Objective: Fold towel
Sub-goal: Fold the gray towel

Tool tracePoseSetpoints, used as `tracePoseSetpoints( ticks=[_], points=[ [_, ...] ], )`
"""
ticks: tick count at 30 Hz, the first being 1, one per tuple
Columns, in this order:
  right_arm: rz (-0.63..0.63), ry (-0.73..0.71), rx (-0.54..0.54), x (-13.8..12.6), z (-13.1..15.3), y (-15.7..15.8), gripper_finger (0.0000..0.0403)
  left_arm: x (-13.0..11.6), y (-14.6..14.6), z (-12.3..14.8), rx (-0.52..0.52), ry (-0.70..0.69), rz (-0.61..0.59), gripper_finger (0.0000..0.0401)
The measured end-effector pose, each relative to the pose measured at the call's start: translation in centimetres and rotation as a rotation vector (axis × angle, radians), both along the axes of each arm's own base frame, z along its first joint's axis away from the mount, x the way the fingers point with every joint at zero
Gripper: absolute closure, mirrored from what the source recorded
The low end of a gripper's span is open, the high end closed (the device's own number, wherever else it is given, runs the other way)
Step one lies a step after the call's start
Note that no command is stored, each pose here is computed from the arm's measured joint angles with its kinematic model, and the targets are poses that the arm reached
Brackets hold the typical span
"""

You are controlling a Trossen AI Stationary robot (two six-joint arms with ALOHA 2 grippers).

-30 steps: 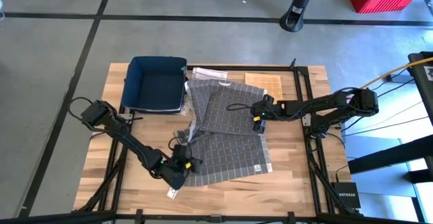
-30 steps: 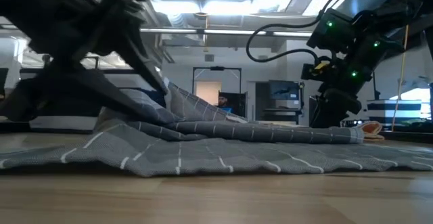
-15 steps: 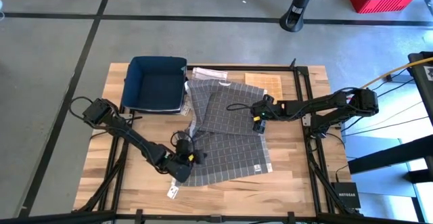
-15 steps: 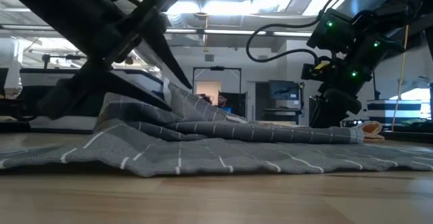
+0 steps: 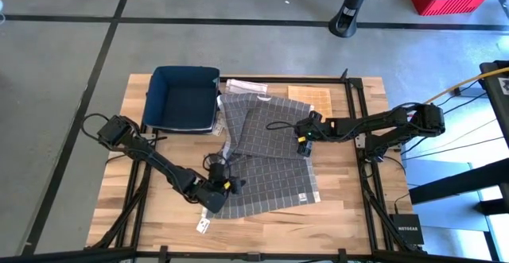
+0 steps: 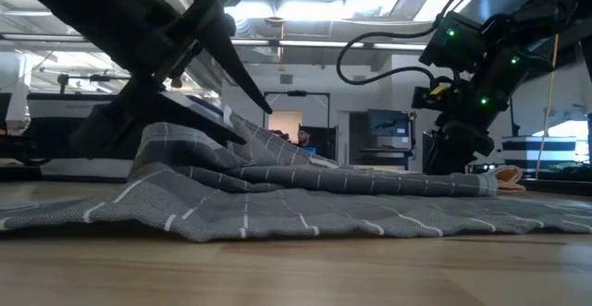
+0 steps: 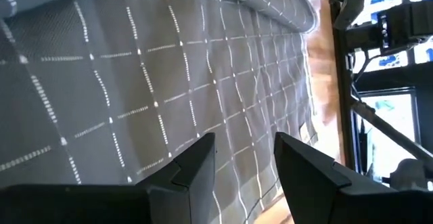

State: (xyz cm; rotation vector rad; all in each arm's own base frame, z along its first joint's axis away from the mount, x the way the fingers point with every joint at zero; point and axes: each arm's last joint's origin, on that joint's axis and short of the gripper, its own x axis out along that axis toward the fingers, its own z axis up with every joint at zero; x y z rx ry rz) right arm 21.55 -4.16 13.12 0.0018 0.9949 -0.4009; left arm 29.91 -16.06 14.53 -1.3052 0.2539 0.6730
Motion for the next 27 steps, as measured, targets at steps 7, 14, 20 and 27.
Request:
tracePoseSetpoints(
  ticks=[7,14,20,27],
  points=[
    [0.0,0.0,0.0,0.0,0.0,0.0,0.0192,0.8,-0.6,1.0,0.023,-0.083,-0.103,0.0258],
    [0.001,-0.001,0.0,0.0,0.0,0.0,0.0192,0.9,-2.8,1.6,-0.192,0.136,-0.42,0.0258],
    [0.001,-0.003,0.0,0.0,0.0,0.0,0.0192,-1.1,-2.3,0.5,-0.042,0.496,-0.506,0.0258],
    [0.002,-0.004,0.003,0.0,0.0,0.0,0.0192,-3.4,-4.4,-1.5,-0.086,0.71,-0.881,0.0258]
  ],
)
